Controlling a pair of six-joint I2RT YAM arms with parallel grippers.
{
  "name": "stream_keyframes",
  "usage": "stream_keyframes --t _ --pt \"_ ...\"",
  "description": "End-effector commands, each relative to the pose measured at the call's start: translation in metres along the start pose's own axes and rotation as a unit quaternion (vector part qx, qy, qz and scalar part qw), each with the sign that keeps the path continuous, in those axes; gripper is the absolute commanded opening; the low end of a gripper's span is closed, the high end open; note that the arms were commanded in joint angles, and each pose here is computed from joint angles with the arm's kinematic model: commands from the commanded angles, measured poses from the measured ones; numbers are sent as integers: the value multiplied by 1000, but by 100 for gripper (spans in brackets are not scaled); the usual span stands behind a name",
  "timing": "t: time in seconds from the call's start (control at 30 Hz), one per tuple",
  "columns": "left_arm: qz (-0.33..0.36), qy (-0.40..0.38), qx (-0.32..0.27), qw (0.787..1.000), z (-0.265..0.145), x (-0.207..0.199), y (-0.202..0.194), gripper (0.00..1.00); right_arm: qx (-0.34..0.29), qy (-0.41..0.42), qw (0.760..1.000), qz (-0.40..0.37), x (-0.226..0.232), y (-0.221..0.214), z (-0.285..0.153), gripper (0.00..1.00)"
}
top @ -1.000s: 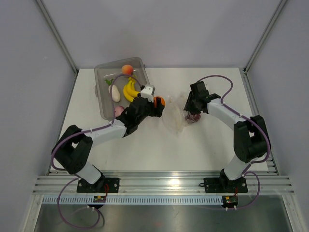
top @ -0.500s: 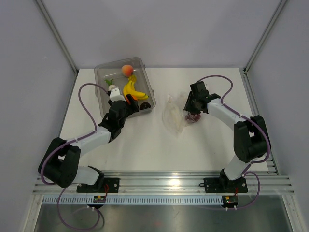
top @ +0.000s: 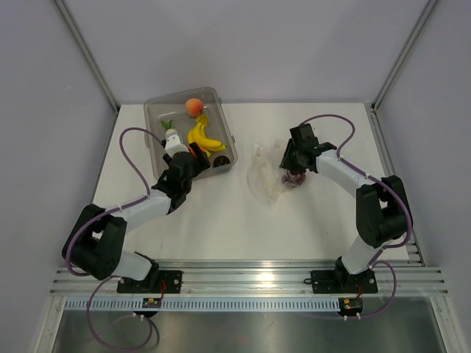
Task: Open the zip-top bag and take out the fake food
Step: Place the fake fruit in the bin.
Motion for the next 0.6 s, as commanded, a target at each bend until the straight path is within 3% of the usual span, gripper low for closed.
stream_keyframes --t 0.0,0.3,0.47,0.57 --pt "-16 19 -24 999 13 -4 13 66 -18 9 1000 2 1 9 -9 42" --pt "-19 33 -23 999 19 4 13 74 -18 13 1000 2 2 8 -11 43" --pt "-26 46 -21 998 20 8 13 99 -19 13 1000 2 3 9 -11 43" --pt "-64 65 -20 996 22 22 15 99 -20 11 1000 2 2 9 -12 43"
Point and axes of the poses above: each gripper's point midway between its finger pads, its own z axis out along the fingers, its own x axis along the line the jaws close on, y = z × x, the point moved 1 cm from there along -z, back along the fingers, and after that the axes turned 15 degrees about -z, right-handed, at the moved point
